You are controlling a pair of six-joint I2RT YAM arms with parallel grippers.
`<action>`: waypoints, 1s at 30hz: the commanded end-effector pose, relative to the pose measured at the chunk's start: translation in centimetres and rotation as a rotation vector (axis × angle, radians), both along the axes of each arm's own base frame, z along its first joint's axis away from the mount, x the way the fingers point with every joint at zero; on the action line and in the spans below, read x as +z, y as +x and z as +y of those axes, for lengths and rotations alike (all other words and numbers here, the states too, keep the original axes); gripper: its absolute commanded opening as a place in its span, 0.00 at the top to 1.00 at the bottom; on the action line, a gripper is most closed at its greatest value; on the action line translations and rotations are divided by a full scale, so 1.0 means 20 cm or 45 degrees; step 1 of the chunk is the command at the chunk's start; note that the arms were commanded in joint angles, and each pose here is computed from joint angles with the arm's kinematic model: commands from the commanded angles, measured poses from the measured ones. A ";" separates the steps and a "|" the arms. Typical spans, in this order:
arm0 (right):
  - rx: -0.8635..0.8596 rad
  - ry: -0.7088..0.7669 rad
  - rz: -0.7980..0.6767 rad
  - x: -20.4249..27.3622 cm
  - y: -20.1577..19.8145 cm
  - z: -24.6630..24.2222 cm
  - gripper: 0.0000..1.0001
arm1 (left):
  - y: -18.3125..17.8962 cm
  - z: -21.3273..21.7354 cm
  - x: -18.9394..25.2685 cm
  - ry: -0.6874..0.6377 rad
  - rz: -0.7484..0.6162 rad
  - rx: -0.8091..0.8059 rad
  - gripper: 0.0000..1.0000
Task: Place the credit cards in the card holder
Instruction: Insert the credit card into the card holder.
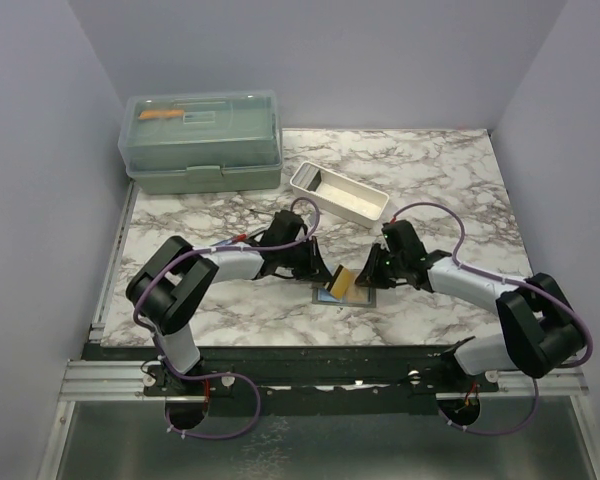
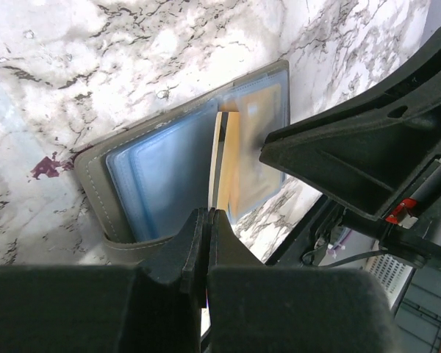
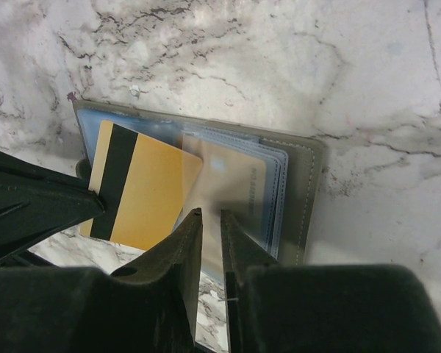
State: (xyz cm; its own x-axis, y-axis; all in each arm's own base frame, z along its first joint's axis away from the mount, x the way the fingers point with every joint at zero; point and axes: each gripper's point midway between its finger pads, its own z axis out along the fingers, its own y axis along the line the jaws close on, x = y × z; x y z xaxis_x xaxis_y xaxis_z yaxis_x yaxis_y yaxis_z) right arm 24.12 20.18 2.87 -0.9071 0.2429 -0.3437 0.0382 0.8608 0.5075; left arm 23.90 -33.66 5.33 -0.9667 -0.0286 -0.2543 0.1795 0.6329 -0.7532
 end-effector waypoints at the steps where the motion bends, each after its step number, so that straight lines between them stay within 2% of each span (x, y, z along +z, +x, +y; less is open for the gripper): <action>1: -0.069 -0.114 0.051 -0.02 -0.06 -0.11 0.76 | 0.01 0.00 -0.07 0.022 -0.030 0.052 1.00; 6: -0.062 -0.151 0.087 -0.06 -0.11 -0.15 0.71 | 0.00 -0.02 -0.09 0.022 -0.028 0.062 1.00; 14: -0.058 -0.133 0.147 -0.14 -0.19 -0.17 0.72 | -0.01 -0.06 -0.10 0.006 -0.027 0.069 1.00; 26: -0.040 -0.074 0.147 -0.14 -0.18 -0.12 0.73 | -0.04 -0.08 -0.14 -0.019 -0.040 0.105 1.00; 30: -0.094 -0.176 0.166 -0.13 -0.20 -0.20 0.72 | -0.02 -0.07 -0.16 -0.008 -0.053 0.152 1.00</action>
